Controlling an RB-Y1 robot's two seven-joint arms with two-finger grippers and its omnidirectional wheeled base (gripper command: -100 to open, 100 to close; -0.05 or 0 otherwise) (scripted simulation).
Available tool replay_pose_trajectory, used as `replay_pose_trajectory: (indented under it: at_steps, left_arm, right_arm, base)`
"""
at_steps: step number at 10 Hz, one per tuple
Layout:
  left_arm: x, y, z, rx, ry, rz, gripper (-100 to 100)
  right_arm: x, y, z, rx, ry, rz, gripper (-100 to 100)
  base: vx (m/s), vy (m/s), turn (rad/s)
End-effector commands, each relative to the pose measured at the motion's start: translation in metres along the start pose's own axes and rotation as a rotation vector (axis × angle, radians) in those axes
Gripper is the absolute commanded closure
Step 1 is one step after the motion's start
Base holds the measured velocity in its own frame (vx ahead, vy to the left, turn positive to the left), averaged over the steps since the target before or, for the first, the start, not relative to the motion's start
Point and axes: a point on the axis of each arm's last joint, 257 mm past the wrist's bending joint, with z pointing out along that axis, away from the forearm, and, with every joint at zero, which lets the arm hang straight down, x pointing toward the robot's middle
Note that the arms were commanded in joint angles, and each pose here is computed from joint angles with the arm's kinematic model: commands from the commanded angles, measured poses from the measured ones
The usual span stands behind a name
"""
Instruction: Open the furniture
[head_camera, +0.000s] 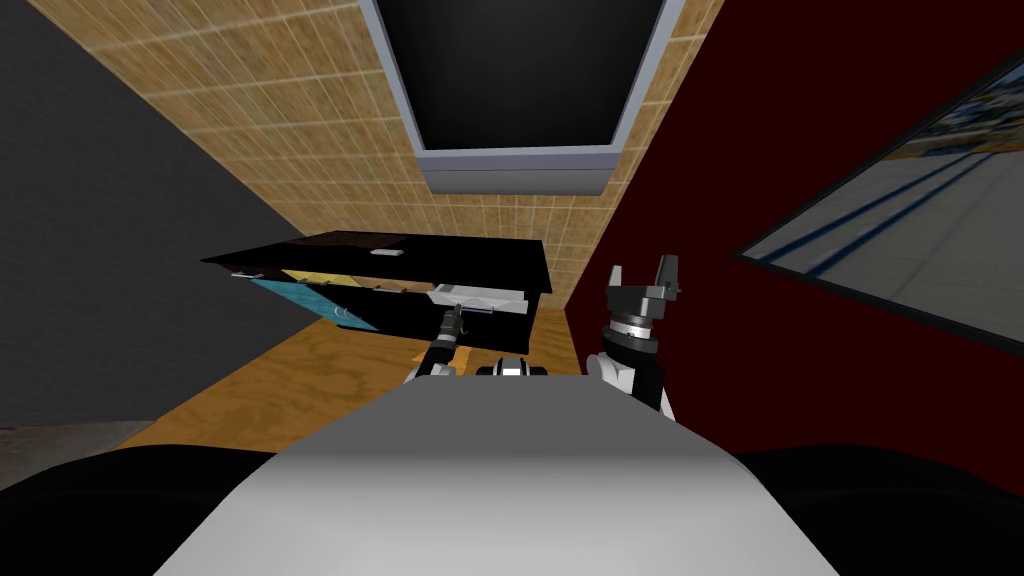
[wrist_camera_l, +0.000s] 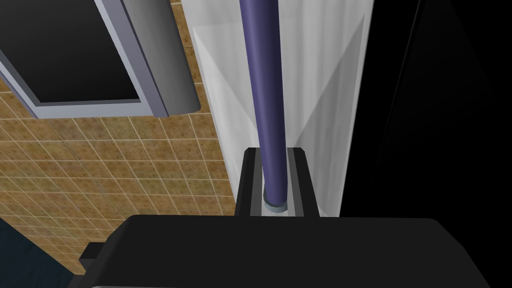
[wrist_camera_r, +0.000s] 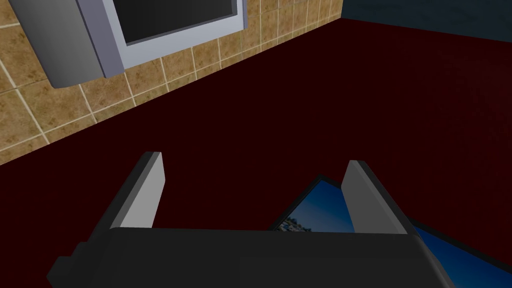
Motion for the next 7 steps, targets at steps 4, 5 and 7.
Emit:
replay_pose_trajectory:
  at_steps: [4,5,7]
  left_arm:
    - [-0.0013,-0.0049,-0.0024,0.012,-0.002,0.002,100]
    - [-0.0013,-0.0049,-0.0024,0.012,-0.002,0.002,100]
    - [-0.0013,-0.0049,-0.0024,0.012,-0.002,0.002,100]
  right_arm:
    - [0.0000,0.0000,0.0000,0.000,0.000,0.000,0]
    - [0.0000,0.0000,0.0000,0.000,0.000,0.000,0]
    - [0.0000,0.0000,0.0000,0.000,0.000,0.000,0]
  base:
    - [-0.003,-0.004,-0.010]
    - [0.003,0.004,0.012]
    - [0.001,0.002,0.006]
